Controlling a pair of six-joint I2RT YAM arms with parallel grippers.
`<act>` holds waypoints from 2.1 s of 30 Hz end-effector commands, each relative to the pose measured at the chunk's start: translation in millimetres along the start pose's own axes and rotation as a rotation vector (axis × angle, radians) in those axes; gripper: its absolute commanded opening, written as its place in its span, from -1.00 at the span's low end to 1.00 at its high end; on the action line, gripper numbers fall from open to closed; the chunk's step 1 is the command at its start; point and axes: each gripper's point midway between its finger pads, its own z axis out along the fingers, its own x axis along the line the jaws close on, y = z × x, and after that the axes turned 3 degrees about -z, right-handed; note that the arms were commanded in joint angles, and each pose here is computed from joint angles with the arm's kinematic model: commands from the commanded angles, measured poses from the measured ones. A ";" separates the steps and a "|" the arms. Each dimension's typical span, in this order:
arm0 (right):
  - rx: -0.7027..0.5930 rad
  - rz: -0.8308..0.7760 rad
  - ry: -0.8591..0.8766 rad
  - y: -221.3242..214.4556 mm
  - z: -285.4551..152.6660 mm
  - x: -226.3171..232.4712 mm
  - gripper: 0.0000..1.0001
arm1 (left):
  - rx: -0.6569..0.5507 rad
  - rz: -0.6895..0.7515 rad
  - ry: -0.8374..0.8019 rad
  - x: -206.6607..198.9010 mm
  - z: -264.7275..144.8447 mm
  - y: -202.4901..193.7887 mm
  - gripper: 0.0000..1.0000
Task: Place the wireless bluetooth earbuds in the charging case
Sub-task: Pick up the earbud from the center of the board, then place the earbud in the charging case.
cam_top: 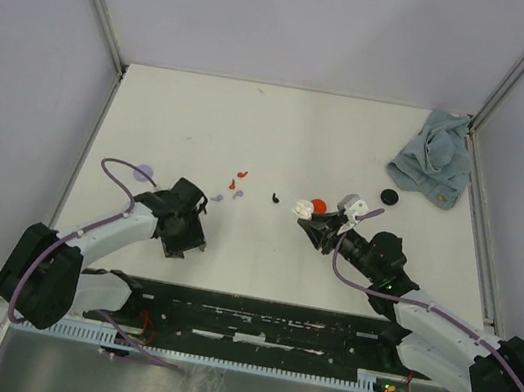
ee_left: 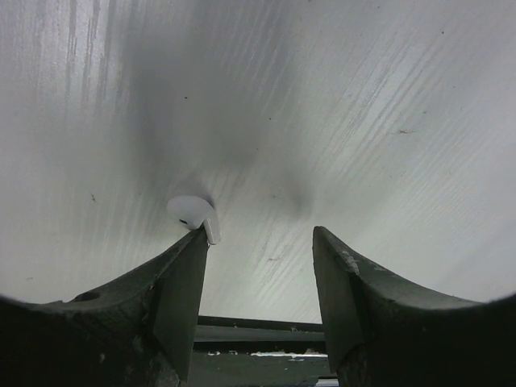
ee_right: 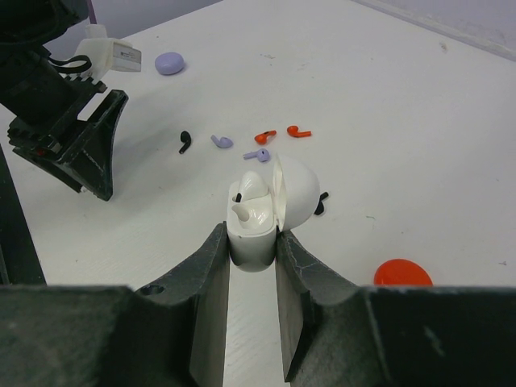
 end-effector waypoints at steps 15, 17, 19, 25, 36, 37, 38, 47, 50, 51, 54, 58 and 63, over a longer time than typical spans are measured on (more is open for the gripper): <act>-0.053 -0.013 0.001 16.5 -1.2 1.2 -0.95 | -0.138 0.051 0.195 16.1 -13.6 36.8 0.10; -0.054 -0.015 0.000 16.7 -1.9 1.1 -0.95 | -0.135 0.063 0.211 17.6 -11.3 37.6 0.03; -0.052 -0.016 -0.003 16.4 -2.1 0.6 -0.95 | -0.134 0.070 0.211 16.9 -9.6 38.2 -0.02; -0.053 -0.016 0.000 17.1 -2.1 1.3 -0.96 | -0.107 0.094 0.220 17.4 -1.6 34.6 -0.12; -0.055 -0.015 0.001 17.8 -2.2 1.7 -0.95 | -0.080 0.105 0.220 20.6 7.8 27.7 -0.35; -0.055 -0.017 0.001 17.8 -2.2 1.6 -0.95 | -0.076 0.106 0.217 20.1 8.0 26.8 -0.39; -0.055 -0.016 0.002 17.7 -2.2 1.8 -0.96 | -0.076 0.105 0.213 19.4 8.1 26.8 -0.43; -0.054 -0.015 0.012 20.8 -1.5 3.3 -0.95 | -0.149 0.078 0.003 -21.9 -0.6 39.6 -0.63; -0.047 -0.020 0.012 20.3 -1.0 3.0 -0.95 | -0.160 0.086 -0.088 -43.0 -5.3 42.1 -0.65; -0.045 -0.026 0.011 19.6 -0.9 2.6 -0.96 | -0.171 0.088 -0.125 -51.4 -8.2 44.6 -0.66; -0.029 -0.041 -0.004 15.9 1.5 -1.5 -0.95 | -0.220 0.108 -0.242 -77.8 -20.0 54.0 -0.67; -0.015 -0.033 -0.003 15.7 7.8 -2.8 -0.95 | -0.317 0.145 -0.411 -111.3 -44.1 68.4 -0.67; -0.030 -0.023 -0.021 23.3 14.1 -6.4 -0.95 | -0.426 0.196 -0.611 -144.4 -79.3 79.2 -0.67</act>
